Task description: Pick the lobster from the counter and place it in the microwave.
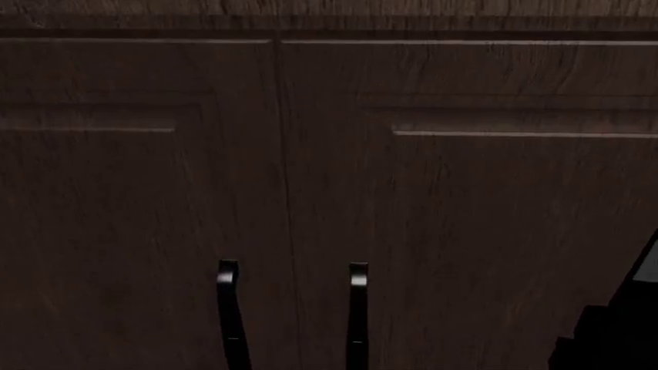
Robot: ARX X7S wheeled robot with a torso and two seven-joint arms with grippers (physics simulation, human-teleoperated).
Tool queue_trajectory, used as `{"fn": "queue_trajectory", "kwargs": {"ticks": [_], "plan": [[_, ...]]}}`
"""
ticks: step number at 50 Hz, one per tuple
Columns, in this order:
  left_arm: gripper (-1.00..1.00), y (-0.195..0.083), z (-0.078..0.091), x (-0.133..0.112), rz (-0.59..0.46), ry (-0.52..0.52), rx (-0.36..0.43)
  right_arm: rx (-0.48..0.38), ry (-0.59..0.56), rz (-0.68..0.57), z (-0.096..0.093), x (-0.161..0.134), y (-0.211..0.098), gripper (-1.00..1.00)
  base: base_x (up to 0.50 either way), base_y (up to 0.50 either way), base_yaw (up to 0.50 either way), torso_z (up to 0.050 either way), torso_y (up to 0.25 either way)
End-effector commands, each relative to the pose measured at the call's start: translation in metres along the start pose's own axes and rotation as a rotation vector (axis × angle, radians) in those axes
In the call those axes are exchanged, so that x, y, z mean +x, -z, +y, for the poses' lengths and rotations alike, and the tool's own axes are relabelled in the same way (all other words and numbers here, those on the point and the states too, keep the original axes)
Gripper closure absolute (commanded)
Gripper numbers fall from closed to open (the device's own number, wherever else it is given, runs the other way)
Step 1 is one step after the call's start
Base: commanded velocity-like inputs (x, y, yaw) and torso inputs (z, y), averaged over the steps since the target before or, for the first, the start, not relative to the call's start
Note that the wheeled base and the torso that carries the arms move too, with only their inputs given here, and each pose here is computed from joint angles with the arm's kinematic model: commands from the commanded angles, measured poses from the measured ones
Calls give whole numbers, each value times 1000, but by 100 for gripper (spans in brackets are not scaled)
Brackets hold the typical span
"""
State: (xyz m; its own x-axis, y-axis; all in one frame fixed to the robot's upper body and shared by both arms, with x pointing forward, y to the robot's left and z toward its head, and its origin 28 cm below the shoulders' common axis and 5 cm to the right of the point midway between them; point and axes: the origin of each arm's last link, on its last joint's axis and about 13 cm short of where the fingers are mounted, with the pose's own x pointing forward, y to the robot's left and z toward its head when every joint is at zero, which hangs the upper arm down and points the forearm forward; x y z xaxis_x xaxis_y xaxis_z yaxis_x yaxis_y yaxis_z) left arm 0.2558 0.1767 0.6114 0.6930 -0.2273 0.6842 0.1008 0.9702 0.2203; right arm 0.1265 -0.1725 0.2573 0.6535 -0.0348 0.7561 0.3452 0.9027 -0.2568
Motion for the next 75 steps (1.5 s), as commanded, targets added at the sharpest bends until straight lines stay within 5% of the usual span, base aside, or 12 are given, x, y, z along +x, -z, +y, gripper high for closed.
{"fn": "queue_trajectory", "kwargs": {"ticks": [1,58,75], "plan": [[100,3,-7,0,71,48,-36,-4,9,-33,-3,1,-2,-100,0,0,0,0,0],[100,57,-2,-6,554,45,-36,-13,14,-32,-6,1,-2,-100,0,0,0,0,0],[100,72,-3,-5,607,67,-39,-17,14,-26,-5,1,-1,-100,0,0,0,0,0]]}}
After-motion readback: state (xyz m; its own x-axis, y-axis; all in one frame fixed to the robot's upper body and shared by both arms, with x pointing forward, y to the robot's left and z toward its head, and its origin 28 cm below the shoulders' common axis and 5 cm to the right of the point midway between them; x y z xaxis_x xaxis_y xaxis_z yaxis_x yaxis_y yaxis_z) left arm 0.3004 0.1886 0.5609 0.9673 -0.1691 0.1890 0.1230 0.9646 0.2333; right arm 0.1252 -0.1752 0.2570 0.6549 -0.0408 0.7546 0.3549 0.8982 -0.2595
